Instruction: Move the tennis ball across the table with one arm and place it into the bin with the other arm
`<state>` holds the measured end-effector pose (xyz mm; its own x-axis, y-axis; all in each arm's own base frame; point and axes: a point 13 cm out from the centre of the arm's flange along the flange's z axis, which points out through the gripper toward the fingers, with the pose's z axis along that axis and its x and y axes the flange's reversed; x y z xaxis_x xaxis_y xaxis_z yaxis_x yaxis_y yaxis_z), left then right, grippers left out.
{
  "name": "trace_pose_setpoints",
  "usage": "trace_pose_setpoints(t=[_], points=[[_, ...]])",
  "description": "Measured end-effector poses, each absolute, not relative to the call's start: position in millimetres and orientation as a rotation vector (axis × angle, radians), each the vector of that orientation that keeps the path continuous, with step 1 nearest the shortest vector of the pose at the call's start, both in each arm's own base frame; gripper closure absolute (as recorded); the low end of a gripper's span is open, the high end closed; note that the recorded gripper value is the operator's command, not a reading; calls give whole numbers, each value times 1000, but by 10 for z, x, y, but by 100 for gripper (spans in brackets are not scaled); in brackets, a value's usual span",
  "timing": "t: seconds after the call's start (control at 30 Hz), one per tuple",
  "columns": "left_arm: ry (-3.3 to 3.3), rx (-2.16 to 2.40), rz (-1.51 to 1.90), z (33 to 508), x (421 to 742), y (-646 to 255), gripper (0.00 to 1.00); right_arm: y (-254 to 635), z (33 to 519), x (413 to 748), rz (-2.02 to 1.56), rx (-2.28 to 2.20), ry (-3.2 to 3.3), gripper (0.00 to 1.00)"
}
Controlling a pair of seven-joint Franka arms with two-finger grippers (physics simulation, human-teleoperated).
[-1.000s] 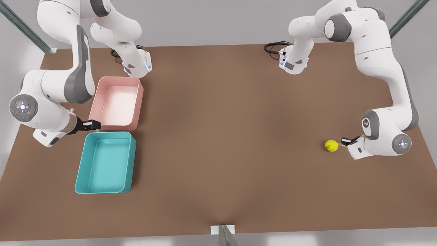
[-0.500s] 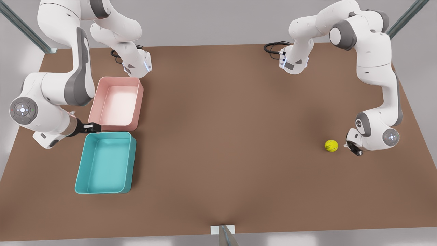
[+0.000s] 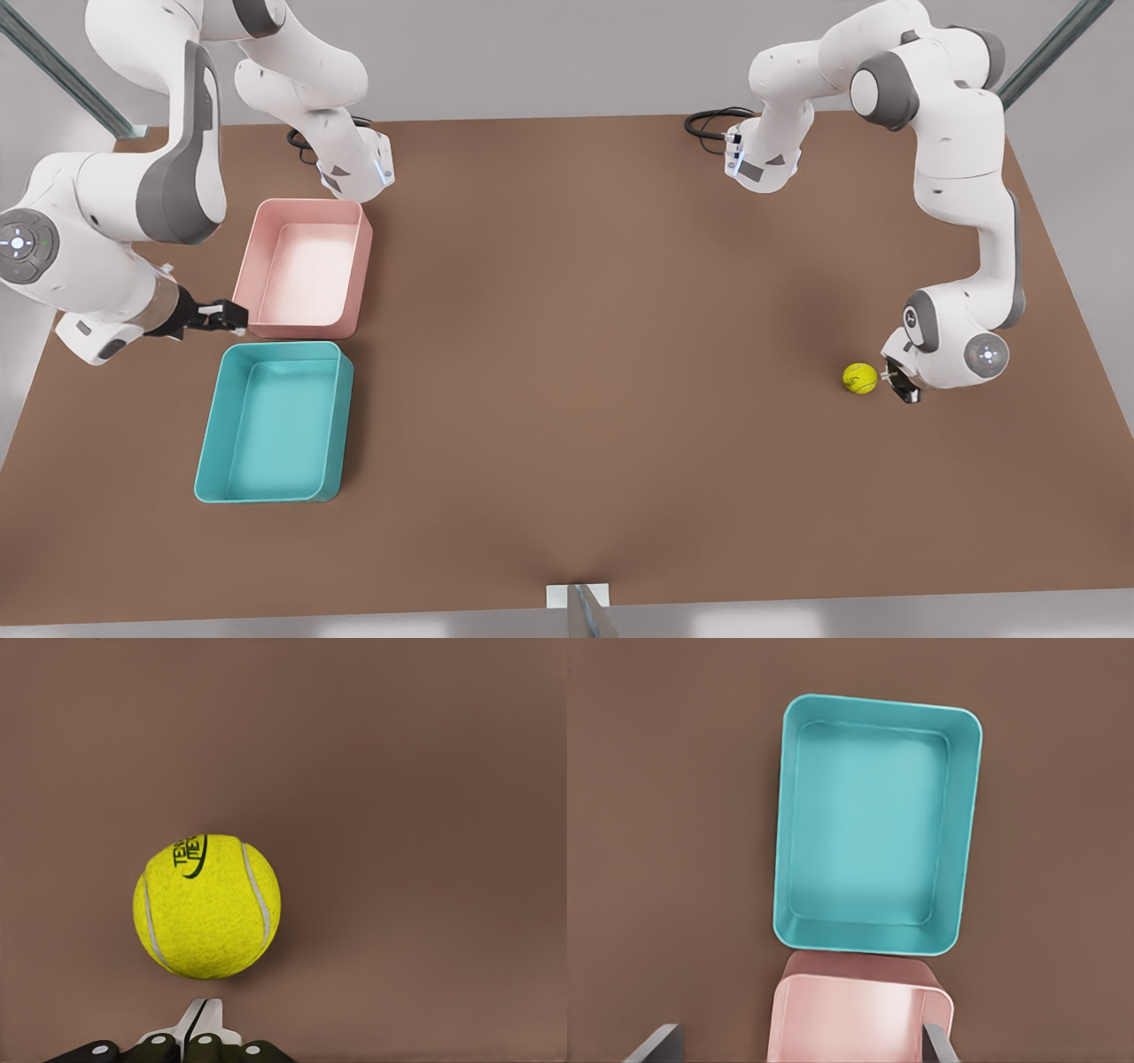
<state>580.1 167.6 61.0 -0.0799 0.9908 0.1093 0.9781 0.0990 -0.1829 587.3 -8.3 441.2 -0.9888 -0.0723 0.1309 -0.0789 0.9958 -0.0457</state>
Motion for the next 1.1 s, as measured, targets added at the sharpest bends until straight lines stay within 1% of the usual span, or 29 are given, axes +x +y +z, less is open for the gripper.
trace_pose_setpoints(t=[0.07,0.17,0.2,0.27,0.3,0.33,0.43,0.5,0.53,0.57,0.6,0.67,0.7,0.73,0.77,0.8,0.83,0.9,0.93,1.0,1.07,1.1], points=[[-2158,-1989,89,614,5811,1643,79,-88,4401,5864,74,118,-3004,0],[-2107,-2055,78,622,5932,1151,79,-89,4381,5856,72,125,-2997,0],[-2083,-2103,76,628,6016,790,79,-88,4373,5855,71,128,-2995,0],[-2038,-2239,68,809,6218,-299,79,-87,4354,5854,70,133,-2990,0],[-2046,-2260,67,913,6241,-664,79,-86,4345,5853,69,136,-2988,0],[-2077,-2245,72,963,6238,-844,79,-86,4339,5852,69,139,-2986,0],[-2210,-2130,87,1034,6231,-1024,79,-90,4329,5847,66,144,-2983,0],[-2327,-2030,95,1184,6260,-1135,79,-89,4321,5846,64,148,-2981,0],[-2382,-1985,85,1364,6295,-1231,79,-88,4318,5848,63,150,-2980,0],[-2443,-1947,65,1671,6397,-1358,79,-86,4314,5848,62,152,-2980,0],[-2512,-1911,38,2122,6571,-1512,79,-85,4311,5848,61,153,-2979,0],[-2659,-1821,-4,3258,6863,-1786,79,-83,4298,5850,60,157,-2977,0],[-2720,-1760,-7,3782,6874,-1884,79,-82,4290,5852,60,158,-2975,0],[-2768,-1700,6,4248,6800,-1981,79,-82,4285,5852,59,159,-2974,0],[-2795,-1641,30,4617,6624,-2080,79,-81,4284,5853,59,161,-2974,0],[-2809,-1573,53,4874,6411,-2146,50,-81,4282,5853,59,162,-2974,0],[-2816,-1500,69,5063,6193,-2176,0,-81,4281,5853,59,163,-2974,0],[-2793,-1298,61,5057,5758,-2069,0,-78,4274,5854,58,165,-2972,0],[-2797,-1179,59,4962,5630,-1984,0,-76,4273,5854,58,167,-2972,0],[-2795,-957,65,4667,5598,-1841,0,-72,4269,5855,57,169,-2971,0],[-2814,-773,64,4530,5617,-1719,0,-63,4234,5866,53,170,-2966,0],[-2825,-691,64,4485,5636,-1668,0,-12,4138,5909,37,175,-2955,0]])
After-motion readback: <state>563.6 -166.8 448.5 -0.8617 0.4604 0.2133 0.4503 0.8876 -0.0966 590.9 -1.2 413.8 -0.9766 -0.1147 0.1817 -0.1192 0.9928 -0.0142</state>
